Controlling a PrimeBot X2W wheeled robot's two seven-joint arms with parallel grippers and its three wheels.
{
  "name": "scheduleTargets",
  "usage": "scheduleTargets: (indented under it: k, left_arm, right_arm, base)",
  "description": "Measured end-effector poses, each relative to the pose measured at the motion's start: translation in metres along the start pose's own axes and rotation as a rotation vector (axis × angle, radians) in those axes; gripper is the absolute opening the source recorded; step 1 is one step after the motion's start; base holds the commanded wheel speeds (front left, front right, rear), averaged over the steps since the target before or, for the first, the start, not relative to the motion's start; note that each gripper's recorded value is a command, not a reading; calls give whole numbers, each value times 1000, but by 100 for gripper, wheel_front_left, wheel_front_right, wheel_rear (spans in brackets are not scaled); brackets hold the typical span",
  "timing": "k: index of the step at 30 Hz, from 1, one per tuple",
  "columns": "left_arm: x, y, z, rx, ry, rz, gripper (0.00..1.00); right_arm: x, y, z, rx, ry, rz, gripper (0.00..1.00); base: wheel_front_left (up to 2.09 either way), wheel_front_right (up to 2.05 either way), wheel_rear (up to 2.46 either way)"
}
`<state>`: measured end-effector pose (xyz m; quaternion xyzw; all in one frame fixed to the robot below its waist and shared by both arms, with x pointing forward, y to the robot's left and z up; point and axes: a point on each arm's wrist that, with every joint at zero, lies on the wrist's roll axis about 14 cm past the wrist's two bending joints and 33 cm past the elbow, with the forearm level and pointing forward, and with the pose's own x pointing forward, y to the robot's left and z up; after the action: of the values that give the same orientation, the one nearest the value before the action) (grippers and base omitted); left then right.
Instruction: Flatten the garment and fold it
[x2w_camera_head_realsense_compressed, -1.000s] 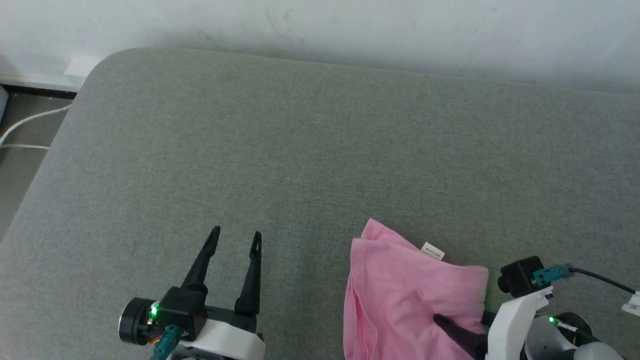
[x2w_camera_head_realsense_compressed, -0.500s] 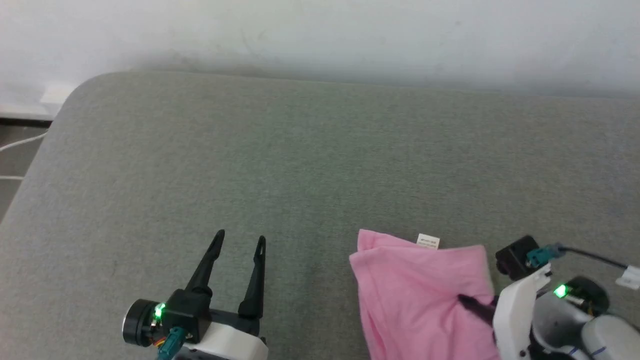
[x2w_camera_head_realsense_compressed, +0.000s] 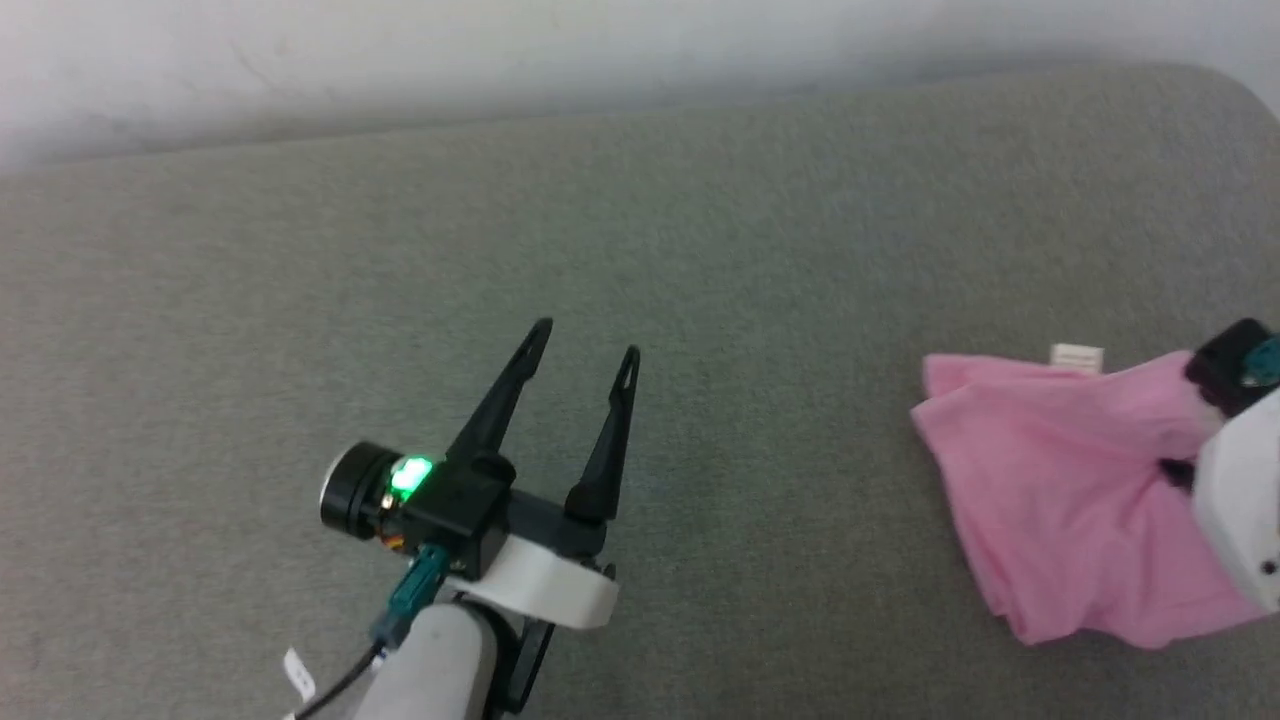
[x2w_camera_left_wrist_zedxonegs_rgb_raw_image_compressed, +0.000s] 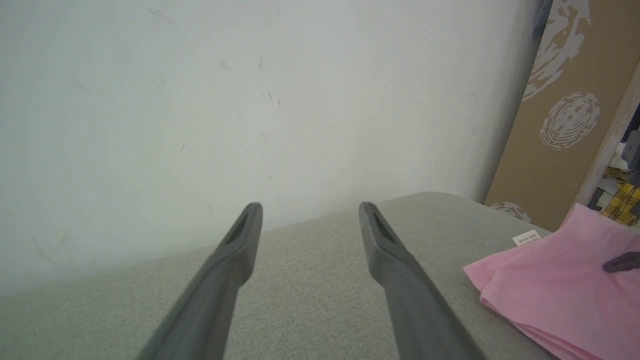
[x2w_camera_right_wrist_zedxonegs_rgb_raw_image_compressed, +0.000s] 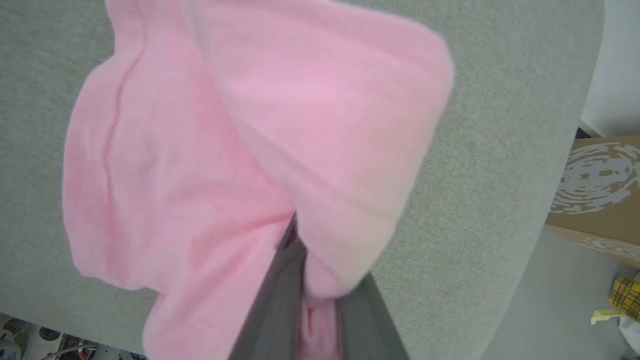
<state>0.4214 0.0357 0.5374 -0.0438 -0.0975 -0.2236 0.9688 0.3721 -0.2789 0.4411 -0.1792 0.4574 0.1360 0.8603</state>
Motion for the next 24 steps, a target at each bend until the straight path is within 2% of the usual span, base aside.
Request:
scheduleTargets:
  k: [8, 13, 19, 24]
  left_arm:
    - [33, -17, -47, -57, 61, -98, 100]
    - [41, -18, -78, -96, 109, -116, 100]
    - [39, -15, -108, -127, 165, -110, 100]
    - [33, -4, -117, -118, 191, -81, 100]
  right_arm:
    - [13, -90, -58, 129, 140, -207, 0]
    - [23, -132, -89, 218, 186, -326, 0]
    - [38, -158, -118, 256, 208, -424, 0]
    - [55, -171, -106, 215, 150, -464, 0]
  base:
    - [0, 0, 0]
    - [0, 0, 0]
    - [0, 0, 0]
    - [0, 0, 0]
